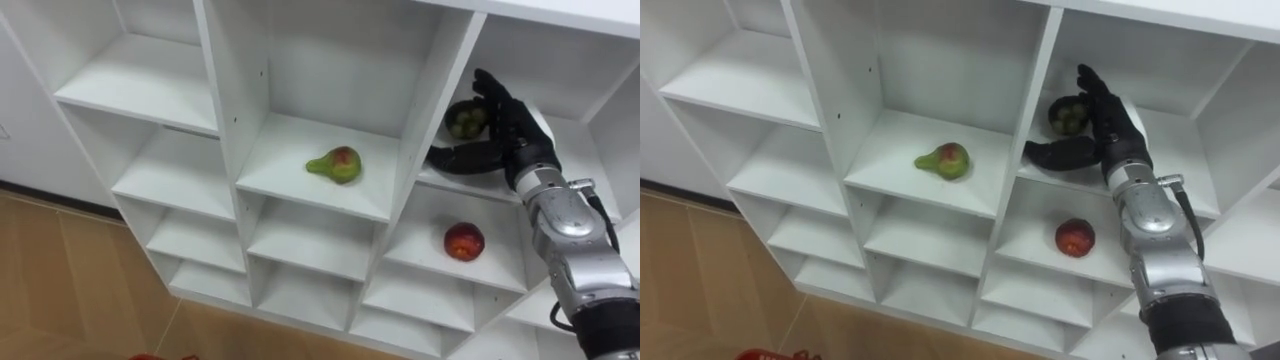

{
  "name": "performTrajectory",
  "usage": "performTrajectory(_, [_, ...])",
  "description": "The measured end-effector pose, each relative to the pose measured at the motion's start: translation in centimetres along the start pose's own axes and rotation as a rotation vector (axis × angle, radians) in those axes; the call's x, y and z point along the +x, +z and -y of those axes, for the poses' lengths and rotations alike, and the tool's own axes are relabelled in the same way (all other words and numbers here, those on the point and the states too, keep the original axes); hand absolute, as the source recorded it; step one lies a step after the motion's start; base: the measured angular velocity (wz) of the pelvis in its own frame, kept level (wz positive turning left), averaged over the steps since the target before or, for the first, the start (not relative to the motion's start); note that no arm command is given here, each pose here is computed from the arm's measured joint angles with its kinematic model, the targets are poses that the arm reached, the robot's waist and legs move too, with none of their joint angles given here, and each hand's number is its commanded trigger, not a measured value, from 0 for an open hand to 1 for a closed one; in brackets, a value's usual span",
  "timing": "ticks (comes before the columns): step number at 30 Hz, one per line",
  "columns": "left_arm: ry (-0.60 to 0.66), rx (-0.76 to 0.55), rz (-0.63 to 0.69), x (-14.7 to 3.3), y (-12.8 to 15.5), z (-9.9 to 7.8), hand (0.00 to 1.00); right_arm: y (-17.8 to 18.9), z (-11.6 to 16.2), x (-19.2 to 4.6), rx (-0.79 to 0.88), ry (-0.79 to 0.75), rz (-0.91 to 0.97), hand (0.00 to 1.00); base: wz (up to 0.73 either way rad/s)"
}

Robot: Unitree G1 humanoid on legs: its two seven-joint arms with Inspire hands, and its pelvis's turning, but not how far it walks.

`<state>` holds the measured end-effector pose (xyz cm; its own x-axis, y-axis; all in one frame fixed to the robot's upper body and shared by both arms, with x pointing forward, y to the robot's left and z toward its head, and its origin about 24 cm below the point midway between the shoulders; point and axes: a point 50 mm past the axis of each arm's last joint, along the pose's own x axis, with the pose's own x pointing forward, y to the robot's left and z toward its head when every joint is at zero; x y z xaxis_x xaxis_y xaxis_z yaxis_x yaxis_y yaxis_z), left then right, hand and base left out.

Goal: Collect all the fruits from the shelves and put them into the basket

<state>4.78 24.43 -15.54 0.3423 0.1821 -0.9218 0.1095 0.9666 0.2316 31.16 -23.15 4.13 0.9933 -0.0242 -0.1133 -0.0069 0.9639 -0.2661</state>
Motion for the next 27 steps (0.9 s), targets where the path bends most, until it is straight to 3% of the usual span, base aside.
performTrajectory(1, [0.000, 0.000, 0.000, 0.0, 0.0, 0.0, 1.00, 0.0, 0.0, 0.0, 0.000, 0.000, 0.000, 0.00, 0.00])
performTrajectory(2, [0.000, 0.000, 0.000, 0.0, 0.0, 0.0, 1.00, 0.0, 0.0, 0.0, 0.000, 0.000, 0.000, 0.19, 0.00])
performTrajectory(4, [0.000, 0.000, 0.000, 0.0, 0.0, 0.0, 1.00, 0.0, 0.0, 0.0, 0.001, 0.000, 0.000, 1.00, 0.00])
performTrajectory(27, [0.015, 0.021, 0.011, 0.1, 0.6, -0.7, 1.00, 1.5, -0.3, 0.9, -0.072, 0.042, 0.024, 1.00, 0.00])
